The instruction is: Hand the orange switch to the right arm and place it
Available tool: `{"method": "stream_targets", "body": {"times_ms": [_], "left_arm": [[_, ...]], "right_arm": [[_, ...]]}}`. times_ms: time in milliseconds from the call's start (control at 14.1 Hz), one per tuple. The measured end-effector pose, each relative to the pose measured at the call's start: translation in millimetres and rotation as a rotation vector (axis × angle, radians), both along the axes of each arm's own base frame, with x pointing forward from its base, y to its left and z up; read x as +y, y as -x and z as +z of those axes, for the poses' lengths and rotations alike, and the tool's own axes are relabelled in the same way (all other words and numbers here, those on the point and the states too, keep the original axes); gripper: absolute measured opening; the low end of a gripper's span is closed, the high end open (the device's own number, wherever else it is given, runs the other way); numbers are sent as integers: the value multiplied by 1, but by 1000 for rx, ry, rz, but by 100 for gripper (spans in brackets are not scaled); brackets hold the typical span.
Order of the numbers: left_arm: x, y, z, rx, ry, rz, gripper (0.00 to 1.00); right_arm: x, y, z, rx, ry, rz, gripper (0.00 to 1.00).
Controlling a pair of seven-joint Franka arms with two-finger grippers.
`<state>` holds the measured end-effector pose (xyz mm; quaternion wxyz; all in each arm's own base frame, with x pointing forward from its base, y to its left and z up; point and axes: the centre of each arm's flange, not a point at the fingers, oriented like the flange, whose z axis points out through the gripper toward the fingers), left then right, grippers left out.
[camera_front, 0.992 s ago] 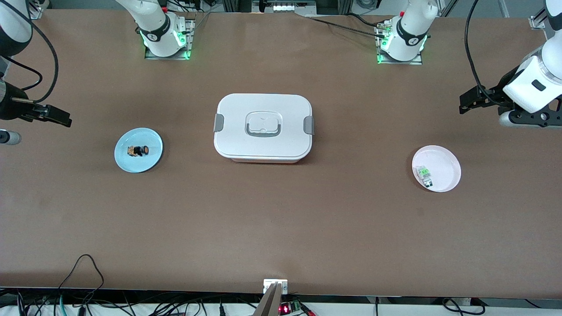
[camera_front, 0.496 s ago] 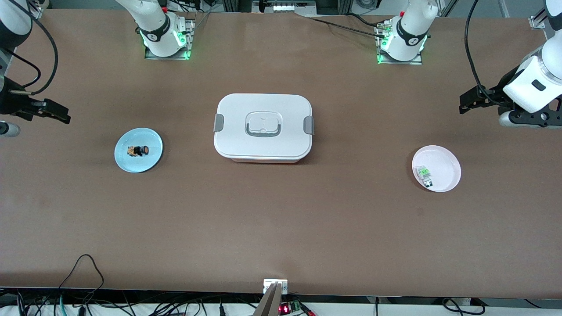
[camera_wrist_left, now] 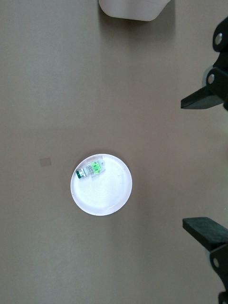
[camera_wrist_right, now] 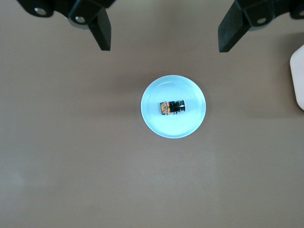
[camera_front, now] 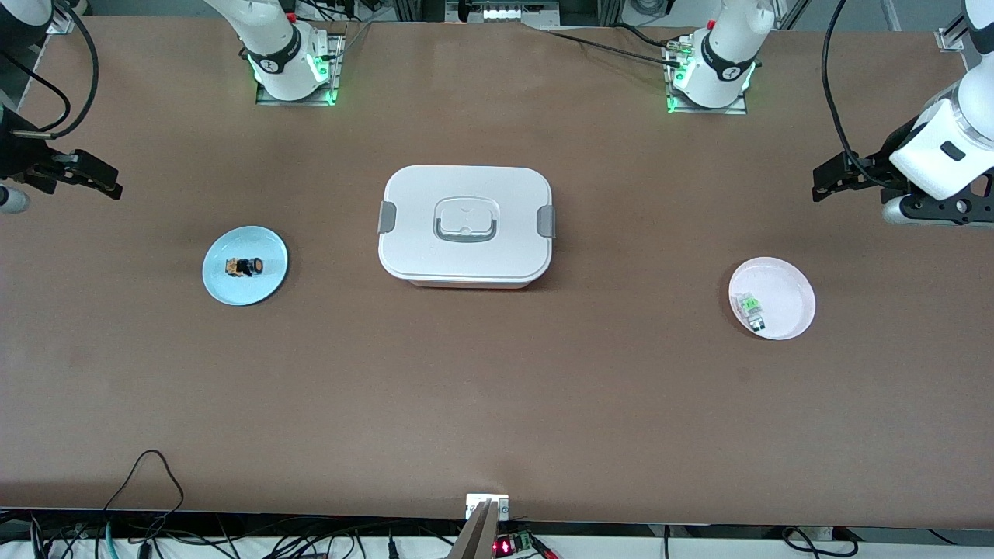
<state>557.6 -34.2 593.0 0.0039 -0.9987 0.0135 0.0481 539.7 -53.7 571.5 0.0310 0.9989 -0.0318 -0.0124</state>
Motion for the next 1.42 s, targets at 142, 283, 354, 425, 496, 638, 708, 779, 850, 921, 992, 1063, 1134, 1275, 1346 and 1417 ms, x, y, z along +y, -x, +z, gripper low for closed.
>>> {"method": "stream_targets", "body": {"times_ms": [142, 283, 354, 425, 496, 638, 708, 779, 850, 921, 992, 1063, 1134, 1275, 1346, 1417], "left_arm": [[0, 0, 0, 0, 0, 0, 100], [0, 0, 0, 0, 0, 0, 100], [0, 0, 0, 0, 0, 0, 100], [0, 0, 0, 0, 0, 0, 100], [0, 0, 0, 0, 0, 0, 100], [0, 0, 0, 0, 0, 0, 100], [0, 0, 0, 0, 0, 0, 100], [0, 0, 0, 0, 0, 0, 100], [0, 0, 0, 0, 0, 0, 100], [0, 0, 0, 0, 0, 0, 100], [0, 0, 0, 0, 0, 0, 100], [0, 0, 0, 0, 0, 0, 100], [0, 0, 0, 0, 0, 0, 100], [0, 0, 0, 0, 0, 0, 100], [0, 0, 0, 0, 0, 0, 100], [0, 0, 0, 0, 0, 0, 100]], "right_arm": [[-3, 1, 5, -10, 0, -4, 100], [-3, 1, 12, -14, 0, -5, 100], [-3, 2, 17, -9, 0, -6, 100], [-3, 3, 21, -7, 0, -7, 100], [-4, 4, 25, -7, 0, -7, 100], [-4, 4, 33, -16, 1, -9, 100], [-4, 5, 38, -16, 1, -10, 100], [-4, 6, 45, -16, 1, -12, 100], [-4, 8, 53, -16, 1, -13, 100], [-4, 10, 60, -13, 0, -15, 100], [-4, 13, 65, 0, -1, -17, 100], [-3, 17, 67, 19, -3, -19, 100], [-2, 19, 68, 30, -4, -18, 100], [0, 21, 68, 38, -4, -16, 100], [1, 21, 68, 41, -4, -15, 100], [1, 21, 68, 43, -5, -15, 100]]}}
